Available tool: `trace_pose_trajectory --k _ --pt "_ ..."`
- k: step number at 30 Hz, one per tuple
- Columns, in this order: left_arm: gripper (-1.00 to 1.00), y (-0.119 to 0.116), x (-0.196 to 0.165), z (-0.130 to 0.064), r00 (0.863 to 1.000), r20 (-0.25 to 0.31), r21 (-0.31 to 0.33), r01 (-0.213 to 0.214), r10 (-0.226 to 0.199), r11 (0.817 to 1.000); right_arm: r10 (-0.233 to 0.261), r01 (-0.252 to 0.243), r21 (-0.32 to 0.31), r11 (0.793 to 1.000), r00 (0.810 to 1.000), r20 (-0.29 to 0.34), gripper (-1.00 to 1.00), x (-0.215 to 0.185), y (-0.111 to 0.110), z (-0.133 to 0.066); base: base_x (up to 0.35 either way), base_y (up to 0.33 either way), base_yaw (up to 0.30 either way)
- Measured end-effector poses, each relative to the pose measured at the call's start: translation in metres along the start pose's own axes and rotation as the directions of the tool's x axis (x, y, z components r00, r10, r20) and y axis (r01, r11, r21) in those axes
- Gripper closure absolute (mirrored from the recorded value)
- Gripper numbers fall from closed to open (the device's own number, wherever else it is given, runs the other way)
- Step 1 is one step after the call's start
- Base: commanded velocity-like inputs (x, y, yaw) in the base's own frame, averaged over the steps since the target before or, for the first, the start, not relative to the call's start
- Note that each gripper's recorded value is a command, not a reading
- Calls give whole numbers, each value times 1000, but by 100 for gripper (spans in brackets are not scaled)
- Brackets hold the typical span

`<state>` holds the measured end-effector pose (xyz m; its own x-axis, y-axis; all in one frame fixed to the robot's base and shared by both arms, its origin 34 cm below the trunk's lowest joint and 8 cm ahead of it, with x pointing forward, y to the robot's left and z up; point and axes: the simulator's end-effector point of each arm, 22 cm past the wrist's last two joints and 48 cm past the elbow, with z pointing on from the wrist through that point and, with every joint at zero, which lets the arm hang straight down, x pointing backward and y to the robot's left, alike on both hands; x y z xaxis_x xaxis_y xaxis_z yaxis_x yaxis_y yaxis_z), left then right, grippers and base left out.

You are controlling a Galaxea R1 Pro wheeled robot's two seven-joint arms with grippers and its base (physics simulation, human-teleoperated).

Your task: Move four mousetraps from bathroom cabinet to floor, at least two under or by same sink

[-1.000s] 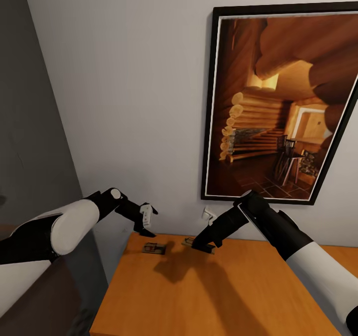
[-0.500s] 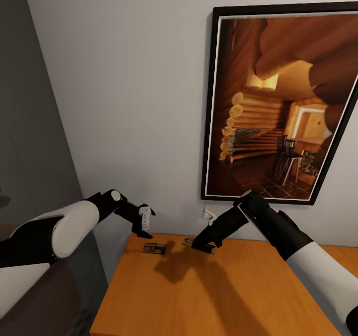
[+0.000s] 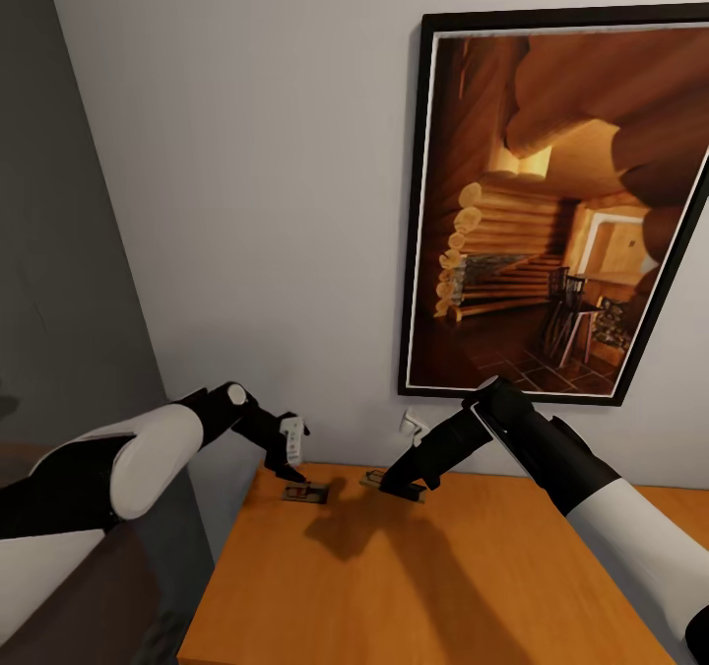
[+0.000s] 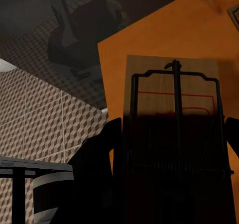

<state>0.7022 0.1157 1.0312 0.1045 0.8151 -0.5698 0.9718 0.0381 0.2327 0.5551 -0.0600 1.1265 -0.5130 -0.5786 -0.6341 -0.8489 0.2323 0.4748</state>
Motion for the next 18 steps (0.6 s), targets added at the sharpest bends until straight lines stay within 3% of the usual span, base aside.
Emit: trace_pose_trajectory --k 10,18 --pt "-100 21 15 9 1000 -12 -147 23 -25 989 0 0 0 1000 1000 0 100 0 0 0 0 0 0" --pt "-100 20 24 12 998 -65 -147 -19 9 989 0 0 0 1000 1000 0 100 0 0 0 0 0 0"
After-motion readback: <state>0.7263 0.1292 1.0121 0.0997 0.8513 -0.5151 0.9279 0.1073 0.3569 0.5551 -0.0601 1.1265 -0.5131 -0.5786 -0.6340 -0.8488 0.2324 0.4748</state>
